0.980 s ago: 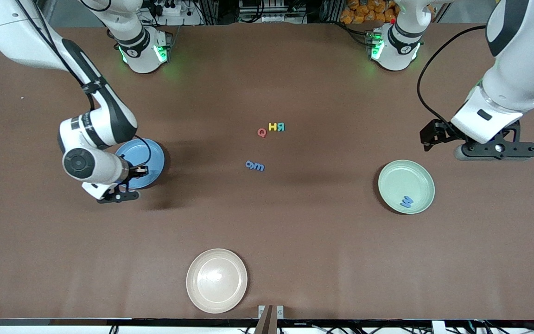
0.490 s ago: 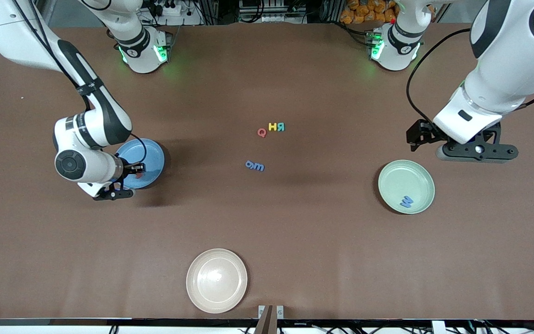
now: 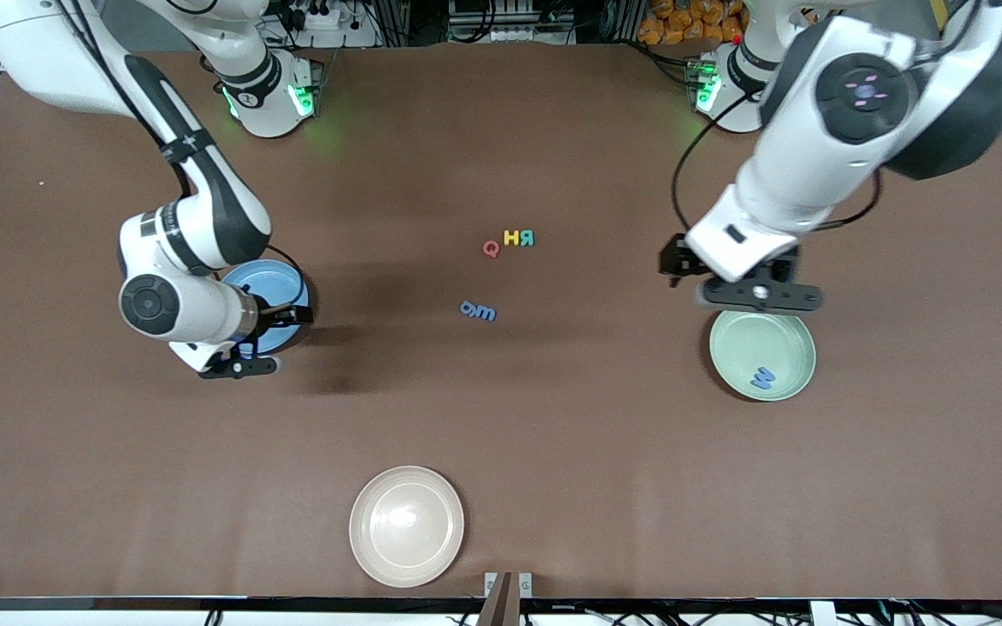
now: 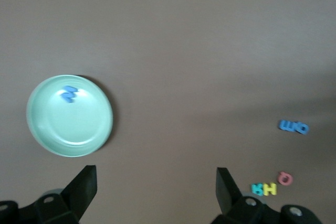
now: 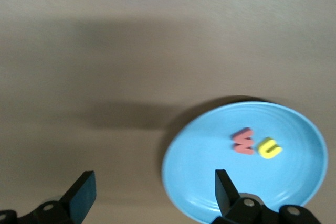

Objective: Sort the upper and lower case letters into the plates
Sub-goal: 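Move the left gripper to the teal R while the right gripper returns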

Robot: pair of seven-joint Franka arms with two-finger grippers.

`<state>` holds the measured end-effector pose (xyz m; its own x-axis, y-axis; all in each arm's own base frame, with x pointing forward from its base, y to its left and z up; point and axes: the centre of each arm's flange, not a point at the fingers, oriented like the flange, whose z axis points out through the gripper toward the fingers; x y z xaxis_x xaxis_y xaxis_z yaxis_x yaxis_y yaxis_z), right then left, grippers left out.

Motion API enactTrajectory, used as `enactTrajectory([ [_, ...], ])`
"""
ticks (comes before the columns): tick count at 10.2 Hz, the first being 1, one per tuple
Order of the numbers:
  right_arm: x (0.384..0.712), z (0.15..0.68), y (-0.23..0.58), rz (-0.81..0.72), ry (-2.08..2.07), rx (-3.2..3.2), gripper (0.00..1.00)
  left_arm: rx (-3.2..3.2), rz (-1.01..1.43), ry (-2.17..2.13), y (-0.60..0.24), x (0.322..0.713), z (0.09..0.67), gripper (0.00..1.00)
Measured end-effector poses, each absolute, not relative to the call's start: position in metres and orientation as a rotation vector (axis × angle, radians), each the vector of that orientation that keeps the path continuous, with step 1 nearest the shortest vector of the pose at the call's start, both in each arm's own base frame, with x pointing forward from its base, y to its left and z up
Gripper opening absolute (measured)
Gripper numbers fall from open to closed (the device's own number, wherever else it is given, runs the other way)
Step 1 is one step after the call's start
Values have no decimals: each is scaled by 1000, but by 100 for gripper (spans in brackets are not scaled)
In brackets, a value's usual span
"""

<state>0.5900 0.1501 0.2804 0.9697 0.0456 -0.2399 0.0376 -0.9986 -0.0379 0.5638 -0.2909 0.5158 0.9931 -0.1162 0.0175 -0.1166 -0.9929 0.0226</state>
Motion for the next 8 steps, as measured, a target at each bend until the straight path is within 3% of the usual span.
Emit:
enactTrajectory([
  [3, 580, 288, 221, 312, -127, -3084, 100, 3092, -25, -178, -352, 533, 476, 100],
  [8, 559, 265, 322, 58, -477, -3015, 100, 3080, -47, -499, -431, 434, 391, 100],
])
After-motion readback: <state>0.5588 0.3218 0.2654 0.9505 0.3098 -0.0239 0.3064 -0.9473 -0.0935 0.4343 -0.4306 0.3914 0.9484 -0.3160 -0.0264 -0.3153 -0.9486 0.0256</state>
